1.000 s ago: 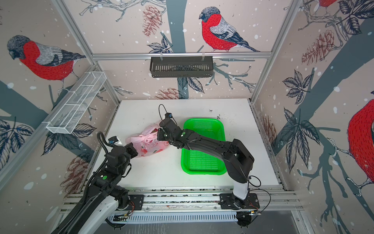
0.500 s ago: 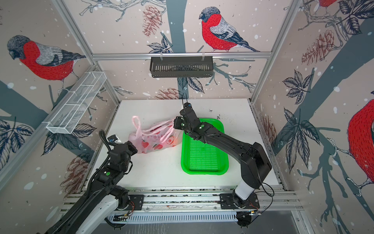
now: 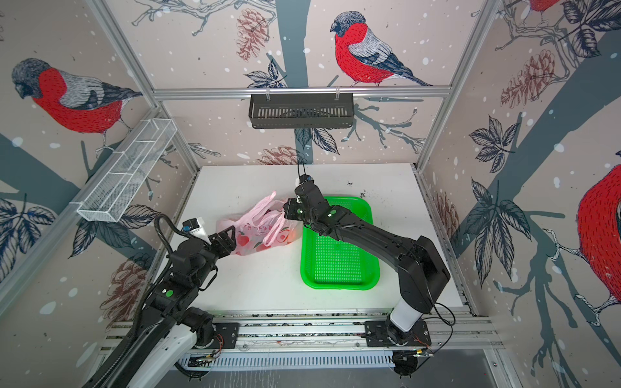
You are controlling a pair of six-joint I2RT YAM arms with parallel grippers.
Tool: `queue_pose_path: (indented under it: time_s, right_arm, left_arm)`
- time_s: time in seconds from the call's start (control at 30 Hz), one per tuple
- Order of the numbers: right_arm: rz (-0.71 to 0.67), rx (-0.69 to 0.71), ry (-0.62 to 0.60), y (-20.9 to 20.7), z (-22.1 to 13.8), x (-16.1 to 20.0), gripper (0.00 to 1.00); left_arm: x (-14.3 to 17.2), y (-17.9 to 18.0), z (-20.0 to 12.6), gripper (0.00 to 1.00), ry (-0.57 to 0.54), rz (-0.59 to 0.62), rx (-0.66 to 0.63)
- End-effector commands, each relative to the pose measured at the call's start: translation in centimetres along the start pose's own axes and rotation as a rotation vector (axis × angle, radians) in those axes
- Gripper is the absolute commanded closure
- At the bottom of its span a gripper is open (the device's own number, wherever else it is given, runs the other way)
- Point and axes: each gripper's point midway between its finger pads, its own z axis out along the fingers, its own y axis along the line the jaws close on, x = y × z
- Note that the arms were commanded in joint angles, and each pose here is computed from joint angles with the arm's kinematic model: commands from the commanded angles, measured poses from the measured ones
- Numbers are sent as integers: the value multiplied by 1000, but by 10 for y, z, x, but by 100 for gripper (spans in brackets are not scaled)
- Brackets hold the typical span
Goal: Untie the knot of the plastic bag and take out the fruit
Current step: Untie the plastic bag at the center of the table.
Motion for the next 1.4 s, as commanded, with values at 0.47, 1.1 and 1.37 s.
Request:
queue_pose_path:
  time_s: [0.47, 1.1, 1.37]
  right_arm:
    - [1, -50, -16, 12, 10, -8, 85]
    - [13, -78, -4, 11, 7, -3, 85]
    - [15, -97, -13, 13, 3, -8, 86]
  left_arm:
    - [9, -65, 10, 4, 162, 327, 0]
    - [-21, -124, 70, 5, 38, 513, 9]
    - [-29, -140, 74, 10, 18, 557, 47]
